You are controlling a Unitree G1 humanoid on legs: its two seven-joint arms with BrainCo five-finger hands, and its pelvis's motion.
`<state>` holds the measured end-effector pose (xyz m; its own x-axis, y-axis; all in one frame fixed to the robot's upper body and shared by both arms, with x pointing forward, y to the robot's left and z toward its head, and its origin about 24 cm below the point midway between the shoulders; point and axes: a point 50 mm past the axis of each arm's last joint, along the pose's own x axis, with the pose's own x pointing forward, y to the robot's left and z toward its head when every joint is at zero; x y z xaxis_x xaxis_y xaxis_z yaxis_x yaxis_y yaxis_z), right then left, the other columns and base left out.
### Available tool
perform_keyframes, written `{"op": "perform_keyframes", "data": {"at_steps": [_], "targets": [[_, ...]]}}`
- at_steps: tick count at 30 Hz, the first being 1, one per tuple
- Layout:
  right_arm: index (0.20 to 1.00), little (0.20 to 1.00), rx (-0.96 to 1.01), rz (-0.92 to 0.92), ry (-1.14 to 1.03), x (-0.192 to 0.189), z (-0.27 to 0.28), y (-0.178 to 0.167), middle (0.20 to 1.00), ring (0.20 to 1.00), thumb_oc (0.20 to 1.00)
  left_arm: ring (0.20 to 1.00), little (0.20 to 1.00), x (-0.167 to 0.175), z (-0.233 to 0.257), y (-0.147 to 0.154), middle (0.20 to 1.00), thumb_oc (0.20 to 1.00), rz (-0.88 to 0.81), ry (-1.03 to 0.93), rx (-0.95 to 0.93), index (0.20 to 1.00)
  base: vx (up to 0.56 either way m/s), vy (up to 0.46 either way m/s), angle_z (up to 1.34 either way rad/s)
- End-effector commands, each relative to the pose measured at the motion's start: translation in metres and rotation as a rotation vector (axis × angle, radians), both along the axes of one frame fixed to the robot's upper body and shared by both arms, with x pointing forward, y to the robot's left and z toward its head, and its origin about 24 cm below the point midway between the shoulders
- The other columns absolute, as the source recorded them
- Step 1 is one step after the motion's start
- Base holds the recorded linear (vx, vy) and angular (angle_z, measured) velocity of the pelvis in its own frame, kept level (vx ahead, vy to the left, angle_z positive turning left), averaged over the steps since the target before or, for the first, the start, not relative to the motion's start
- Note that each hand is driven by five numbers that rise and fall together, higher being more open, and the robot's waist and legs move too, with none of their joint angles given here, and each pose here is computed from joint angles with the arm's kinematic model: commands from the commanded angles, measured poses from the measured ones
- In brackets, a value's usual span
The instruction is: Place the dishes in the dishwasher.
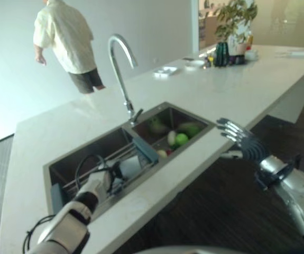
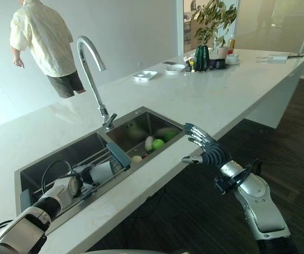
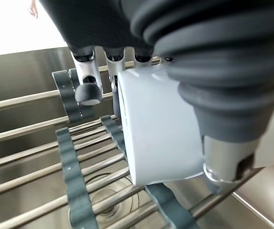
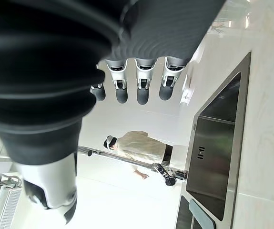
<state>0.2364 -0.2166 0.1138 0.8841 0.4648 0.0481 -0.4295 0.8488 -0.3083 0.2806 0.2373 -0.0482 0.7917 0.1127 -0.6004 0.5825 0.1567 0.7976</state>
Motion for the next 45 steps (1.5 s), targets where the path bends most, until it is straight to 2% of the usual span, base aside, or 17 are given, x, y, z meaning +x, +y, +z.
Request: {"op": "perform_keyframes", "data": {"at_steps": [1,3,8,13,19,23,27,28,29,37,41,43,45], "targets": [[1.0,1.0,0.008,0.017,-0.217,0.006,0.037,0.007,1.0,1.0,1.0,0.2,0.2,-0.027,-0.021,0.021,0.2,0.2,0.02,0.093,0.1,0.2,0.0,0.0,0.0],[1.0,1.0,0.006,0.01,-0.218,0.006,0.036,0.007,1.0,1.0,1.0,0.2,0.2,-0.026,-0.016,0.027,0.2,0.2,0.051,0.04,0.068,0.2,0.0,0.0,0.0],[1.0,1.0,0.0,-0.024,-0.218,0.005,0.034,0.003,1.0,1.0,1.0,0.2,0.2,-0.028,-0.008,0.049,0.2,0.2,0.38,-0.126,-0.206,0.2,0.0,0.006,0.01],[1.0,1.0,-0.006,-0.034,-0.216,0.005,0.033,0.002,1.0,1.0,1.0,0.2,0.2,-0.034,-0.009,0.056,0.2,0.2,0.616,-0.204,-0.504,0.2,0.01,0.017,0.11],[1.0,1.0,-0.01,-0.059,-0.215,0.003,0.032,-0.004,1.0,1.0,1.0,0.2,0.2,-0.032,0.008,0.07,0.2,0.2,0.707,-0.395,-0.692,0.2,0.01,0.002,0.02],[1.0,1.0,-0.012,-0.08,-0.216,-0.001,0.03,-0.01,1.0,1.0,1.0,0.2,0.2,-0.021,0.043,0.074,0.2,0.2,0.725,-0.639,-0.928,0.2,-0.01,0.008,0.05],[1.0,1.0,-0.008,-0.108,-0.215,-0.001,0.027,-0.012,1.0,1.0,1.0,0.2,0.2,-0.011,0.082,0.067,0.2,0.2,0.635,-0.814,-1.243,0.2,0.0,-0.009,0.17],[1.0,1.0,-0.004,-0.115,-0.217,-0.001,0.026,-0.012,1.0,1.0,1.0,0.2,0.2,-0.008,0.098,0.057,0.2,0.2,0.547,-0.827,-1.426,0.2,-0.02,-0.016,0.22],[1.0,1.0,-0.002,-0.115,-0.218,-0.001,0.025,-0.012,1.0,1.0,1.0,0.2,0.2,-0.008,0.105,0.051,0.2,0.2,0.497,-0.831,-1.511,0.2,-0.02,-0.02,0.21],[1.0,1.0,0.01,-0.124,-0.212,0.004,0.023,0.001,1.0,1.0,1.0,0.2,0.2,-0.007,0.162,0.013,0.2,0.2,0.109,-0.828,-1.997,0.2,0.0,-0.017,0.06],[1.0,1.0,0.019,-0.121,-0.209,0.004,0.022,0.007,1.0,1.0,1.0,0.2,0.2,-0.017,0.202,-0.013,0.2,0.2,-0.231,-0.747,-2.317,0.2,0.01,-0.025,0.01],[1.0,1.0,0.025,-0.119,-0.208,0.002,0.022,0.008,1.0,1.0,1.0,0.2,0.2,-0.024,0.213,-0.02,0.2,0.2,-0.355,-0.716,-2.37,0.2,0.01,-0.044,0.04],[1.0,1.0,0.034,-0.118,-0.221,-0.002,0.024,0.012,1.0,1.0,1.0,0.2,0.2,-0.036,0.23,-0.029,0.2,0.2,-0.554,-0.668,-2.412,0.2,0.0,-0.07,0.09]]}}
